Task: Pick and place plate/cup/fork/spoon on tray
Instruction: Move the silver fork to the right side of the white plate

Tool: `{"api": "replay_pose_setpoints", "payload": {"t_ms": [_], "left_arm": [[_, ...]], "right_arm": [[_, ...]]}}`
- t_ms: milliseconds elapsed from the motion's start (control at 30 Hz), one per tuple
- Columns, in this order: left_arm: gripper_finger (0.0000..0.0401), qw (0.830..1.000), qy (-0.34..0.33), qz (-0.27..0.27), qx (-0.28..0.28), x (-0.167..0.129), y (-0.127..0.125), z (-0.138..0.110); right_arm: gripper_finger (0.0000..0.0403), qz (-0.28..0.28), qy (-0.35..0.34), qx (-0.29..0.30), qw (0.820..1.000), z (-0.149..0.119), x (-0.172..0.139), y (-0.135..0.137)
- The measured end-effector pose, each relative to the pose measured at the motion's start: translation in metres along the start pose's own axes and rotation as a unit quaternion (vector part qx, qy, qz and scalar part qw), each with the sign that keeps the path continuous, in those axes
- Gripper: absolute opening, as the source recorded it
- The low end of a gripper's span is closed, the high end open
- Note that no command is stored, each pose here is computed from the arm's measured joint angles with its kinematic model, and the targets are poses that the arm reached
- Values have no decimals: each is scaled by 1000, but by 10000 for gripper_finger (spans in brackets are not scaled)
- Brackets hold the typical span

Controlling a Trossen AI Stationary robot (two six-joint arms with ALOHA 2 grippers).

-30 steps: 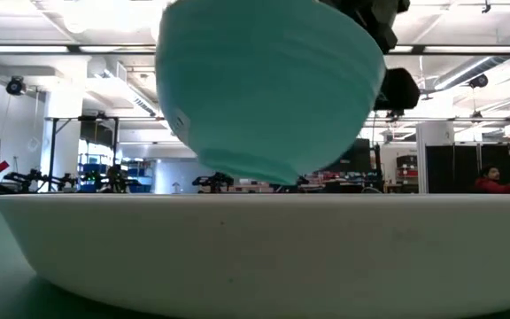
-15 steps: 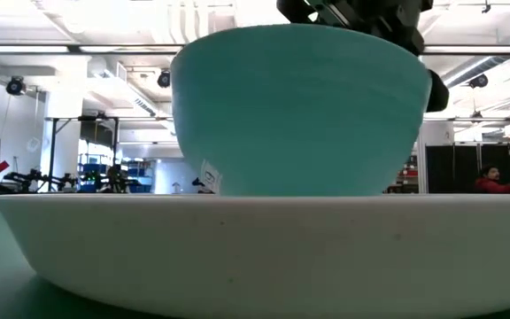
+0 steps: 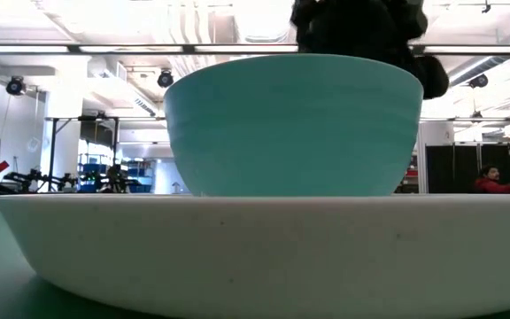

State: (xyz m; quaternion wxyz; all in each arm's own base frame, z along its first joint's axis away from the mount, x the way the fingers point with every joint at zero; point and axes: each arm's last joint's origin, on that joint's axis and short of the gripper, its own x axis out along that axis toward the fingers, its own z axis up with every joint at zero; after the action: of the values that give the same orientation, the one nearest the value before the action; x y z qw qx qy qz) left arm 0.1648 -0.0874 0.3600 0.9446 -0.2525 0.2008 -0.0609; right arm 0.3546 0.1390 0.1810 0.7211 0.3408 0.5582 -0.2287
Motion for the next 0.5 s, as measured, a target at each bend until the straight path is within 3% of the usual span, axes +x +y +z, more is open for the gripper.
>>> {"api": "replay_pose_setpoints", "payload": {"t_ms": [200,367,500], "left_arm": [[134,1000,-5,9,6,1,0,0],[134,999,-4,23,22,5,1,-1],[134,994,29,52,89,12,7,-7]], "right_arm": [[150,-15,-43,7,999,0,-39,-11],[150,-136,-21,25,990,-7,-67,-42],[150,-199,2,12,980,-13,-85,-60]]}}
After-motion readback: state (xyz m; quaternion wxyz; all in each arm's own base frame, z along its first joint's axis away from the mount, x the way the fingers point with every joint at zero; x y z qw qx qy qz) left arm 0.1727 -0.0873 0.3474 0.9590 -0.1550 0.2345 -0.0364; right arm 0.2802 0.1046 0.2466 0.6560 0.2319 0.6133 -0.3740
